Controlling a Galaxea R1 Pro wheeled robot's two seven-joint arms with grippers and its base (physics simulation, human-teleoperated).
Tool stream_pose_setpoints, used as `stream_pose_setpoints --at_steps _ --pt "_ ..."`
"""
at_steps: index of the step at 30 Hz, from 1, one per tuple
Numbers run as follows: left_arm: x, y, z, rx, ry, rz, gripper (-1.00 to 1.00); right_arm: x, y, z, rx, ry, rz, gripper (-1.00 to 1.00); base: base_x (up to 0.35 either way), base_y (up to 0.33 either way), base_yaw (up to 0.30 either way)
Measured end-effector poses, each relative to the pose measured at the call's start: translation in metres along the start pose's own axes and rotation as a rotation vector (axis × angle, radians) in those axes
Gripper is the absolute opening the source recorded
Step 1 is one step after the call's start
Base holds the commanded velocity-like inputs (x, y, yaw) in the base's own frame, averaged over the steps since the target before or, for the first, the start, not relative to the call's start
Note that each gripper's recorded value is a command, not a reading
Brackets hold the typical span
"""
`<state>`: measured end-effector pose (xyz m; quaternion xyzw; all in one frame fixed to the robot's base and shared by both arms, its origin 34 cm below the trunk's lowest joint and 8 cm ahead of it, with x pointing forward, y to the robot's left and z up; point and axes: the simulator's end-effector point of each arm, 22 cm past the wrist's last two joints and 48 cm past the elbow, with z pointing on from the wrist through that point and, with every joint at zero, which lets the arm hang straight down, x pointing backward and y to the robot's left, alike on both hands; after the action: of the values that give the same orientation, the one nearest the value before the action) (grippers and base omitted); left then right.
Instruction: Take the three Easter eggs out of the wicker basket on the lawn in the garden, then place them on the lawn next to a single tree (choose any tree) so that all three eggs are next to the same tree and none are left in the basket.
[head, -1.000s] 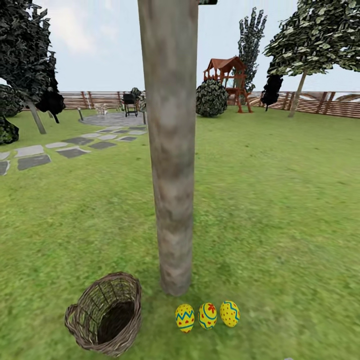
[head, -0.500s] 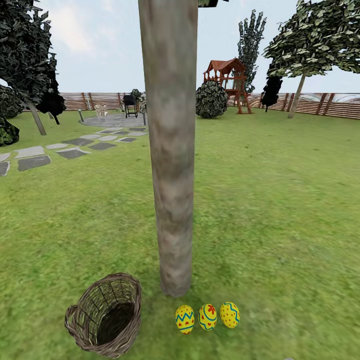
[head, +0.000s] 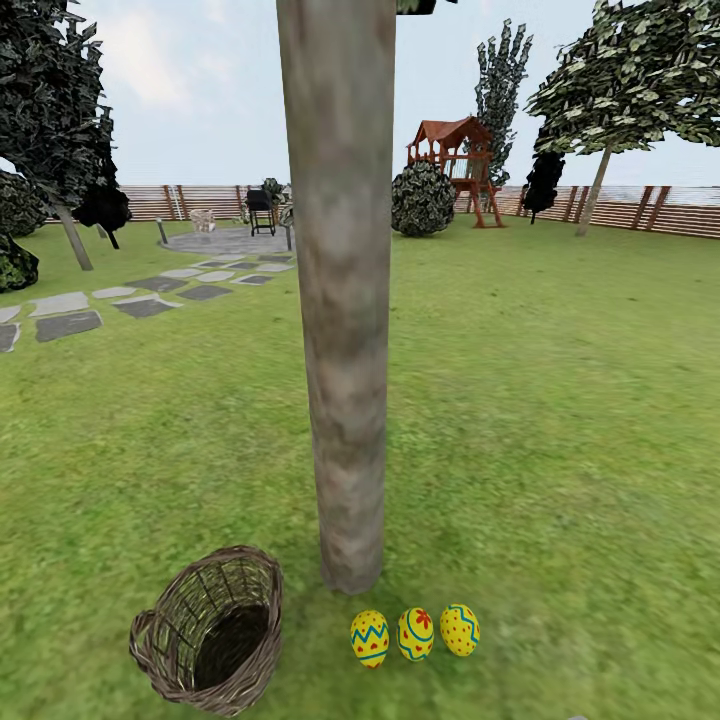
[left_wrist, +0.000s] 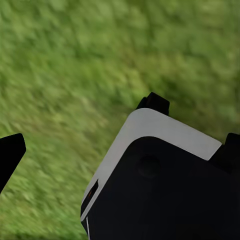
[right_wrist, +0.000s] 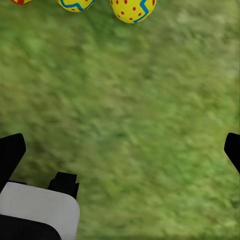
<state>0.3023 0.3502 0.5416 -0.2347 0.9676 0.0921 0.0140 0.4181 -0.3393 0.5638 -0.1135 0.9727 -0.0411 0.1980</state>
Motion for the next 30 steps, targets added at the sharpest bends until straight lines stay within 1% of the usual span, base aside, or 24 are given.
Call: stream_pose_setpoints --at_steps 25,30 --pt "0.0004 0.0 0.0 0.0 0.0 0.0 1.0 0.0 -0.0001 0.0 0.0 0.0 0.002 1.0 0.0 0.0 0.0" --pt "0.0002 0.0001 0.0 0.0 0.0 0.0 1.0 0.0003 0.0004 0.0 -0.002 0.001 -0.004 1.0 0.0 0.0 0.0"
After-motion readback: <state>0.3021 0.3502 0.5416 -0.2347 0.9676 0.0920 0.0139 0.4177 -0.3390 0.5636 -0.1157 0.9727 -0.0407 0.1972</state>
